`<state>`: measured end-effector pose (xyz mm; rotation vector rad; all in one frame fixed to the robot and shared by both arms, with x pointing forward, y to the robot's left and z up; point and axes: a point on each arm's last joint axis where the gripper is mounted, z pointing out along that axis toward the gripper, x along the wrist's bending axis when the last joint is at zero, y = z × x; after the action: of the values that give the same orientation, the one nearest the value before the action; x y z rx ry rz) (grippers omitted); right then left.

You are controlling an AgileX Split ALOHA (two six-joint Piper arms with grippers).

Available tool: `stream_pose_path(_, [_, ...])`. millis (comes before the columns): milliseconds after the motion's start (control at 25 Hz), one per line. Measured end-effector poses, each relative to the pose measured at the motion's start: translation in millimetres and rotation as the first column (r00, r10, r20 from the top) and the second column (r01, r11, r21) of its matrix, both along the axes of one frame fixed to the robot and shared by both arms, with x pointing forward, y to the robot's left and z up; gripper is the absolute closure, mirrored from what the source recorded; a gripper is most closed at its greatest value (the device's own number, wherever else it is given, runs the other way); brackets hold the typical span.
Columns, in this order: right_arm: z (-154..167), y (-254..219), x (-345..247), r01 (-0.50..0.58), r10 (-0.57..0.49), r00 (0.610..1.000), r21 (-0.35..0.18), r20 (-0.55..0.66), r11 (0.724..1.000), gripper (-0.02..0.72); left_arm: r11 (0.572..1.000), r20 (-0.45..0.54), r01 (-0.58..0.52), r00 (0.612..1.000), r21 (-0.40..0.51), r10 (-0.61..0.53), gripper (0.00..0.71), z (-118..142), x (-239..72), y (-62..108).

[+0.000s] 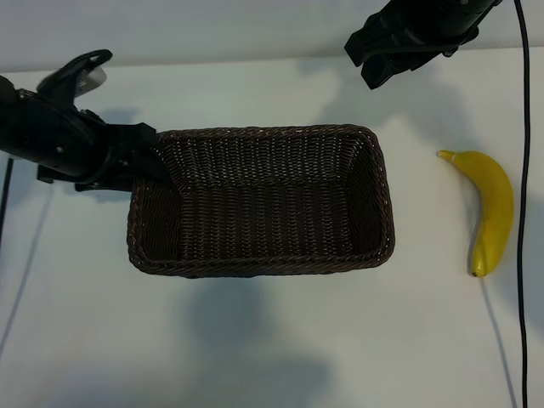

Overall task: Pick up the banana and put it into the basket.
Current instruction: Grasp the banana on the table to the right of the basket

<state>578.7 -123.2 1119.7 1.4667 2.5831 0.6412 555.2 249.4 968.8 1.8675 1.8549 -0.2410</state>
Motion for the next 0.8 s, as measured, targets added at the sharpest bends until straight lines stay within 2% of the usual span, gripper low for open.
stream_pose_path(240, [0, 0, 0, 0.000, 0.000, 1.000, 0.000, 0.000, 1.000, 0.190, 0.996, 0.028, 0.016, 0.999, 0.086, -0.019, 0.210, 28, -16, 7.2])
stream_pose_path(400, [0, 0, 0, 0.000, 0.000, 1.000, 0.000, 0.000, 1.000, 0.190, 0.994, 0.051, 0.041, 0.998, 0.098, -0.047, 0.210, 50, -30, 8.1])
stream_pose_path(680, [0, -1, 0, 0.001, -0.001, 1.000, -0.012, 0.006, 1.000, 0.190, 0.995, 0.250, 0.071, 0.964, 0.075, -0.088, 0.210, 109, -66, 5.7])
stream_pose_path(800, [0, -3, 1, 0.002, -0.002, 1.000, -0.031, 0.015, 1.000, 0.190, 0.993, 0.312, 0.095, 0.943, 0.072, -0.113, 0.210, 118, -83, 4.7])
